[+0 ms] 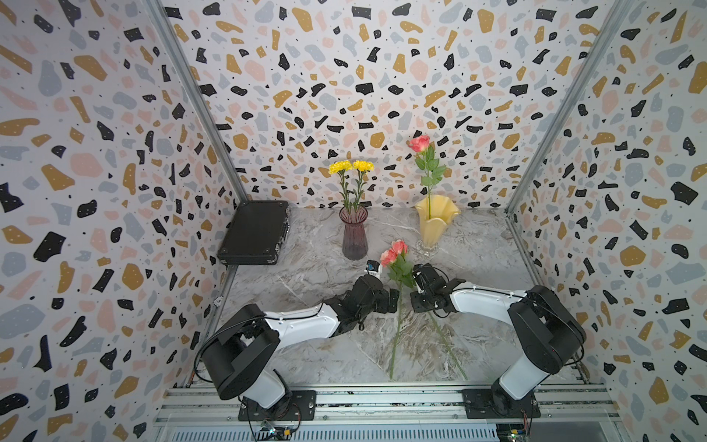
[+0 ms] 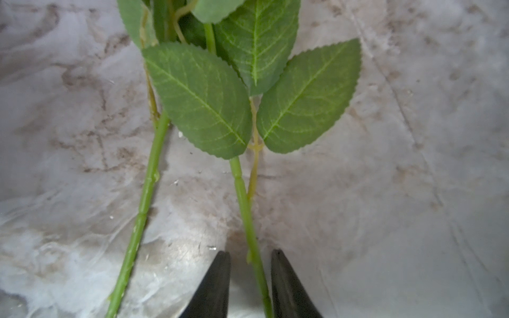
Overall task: Arrange the flowers in different vases according to their colors
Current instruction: Pick up the flower at the center of the board.
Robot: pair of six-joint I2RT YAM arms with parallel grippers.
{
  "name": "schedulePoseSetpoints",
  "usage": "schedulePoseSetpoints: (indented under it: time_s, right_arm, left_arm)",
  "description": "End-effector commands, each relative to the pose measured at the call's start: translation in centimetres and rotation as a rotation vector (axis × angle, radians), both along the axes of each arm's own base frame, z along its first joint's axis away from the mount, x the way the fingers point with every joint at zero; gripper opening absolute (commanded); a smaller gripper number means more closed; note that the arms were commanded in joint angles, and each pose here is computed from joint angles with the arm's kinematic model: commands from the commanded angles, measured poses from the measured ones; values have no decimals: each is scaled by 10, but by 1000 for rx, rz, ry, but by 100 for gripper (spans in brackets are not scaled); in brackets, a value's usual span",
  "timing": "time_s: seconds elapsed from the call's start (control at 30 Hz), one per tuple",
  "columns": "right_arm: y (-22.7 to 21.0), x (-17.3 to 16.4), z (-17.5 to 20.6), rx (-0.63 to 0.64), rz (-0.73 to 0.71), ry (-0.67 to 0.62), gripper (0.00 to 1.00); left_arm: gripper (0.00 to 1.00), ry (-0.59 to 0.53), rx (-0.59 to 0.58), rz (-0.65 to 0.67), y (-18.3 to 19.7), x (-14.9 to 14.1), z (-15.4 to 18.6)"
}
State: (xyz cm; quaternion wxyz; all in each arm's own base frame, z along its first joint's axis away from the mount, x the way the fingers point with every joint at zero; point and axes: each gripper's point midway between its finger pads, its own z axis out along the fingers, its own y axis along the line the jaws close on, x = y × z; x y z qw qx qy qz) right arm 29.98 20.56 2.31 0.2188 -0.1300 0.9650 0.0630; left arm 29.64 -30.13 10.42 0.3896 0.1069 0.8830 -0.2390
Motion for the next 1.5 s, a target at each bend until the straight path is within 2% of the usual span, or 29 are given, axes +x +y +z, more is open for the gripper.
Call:
schedulePoseSetpoints:
  time_s: [0.0, 0.87, 0.9, 1.2, 1.47]
  right_arm:
    - [3, 3, 7, 3, -8, 1, 31]
    - [7, 2, 7, 15, 6, 16, 8]
    - [8, 3, 8, 20, 9, 11, 5]
    - [18, 1, 25, 116, 49, -56, 0]
    - [25, -3, 48, 214, 98, -139, 0]
  left_arm:
    - [99, -16, -30, 3, -7, 6, 9]
    - [100, -4, -34, -11, -11, 5, 6]
    - [99, -1, -32, -12, -10, 5, 5]
    - [99, -4, -40, -15, -12, 5, 7]
    - [100, -9, -47, -10, -11, 5, 8]
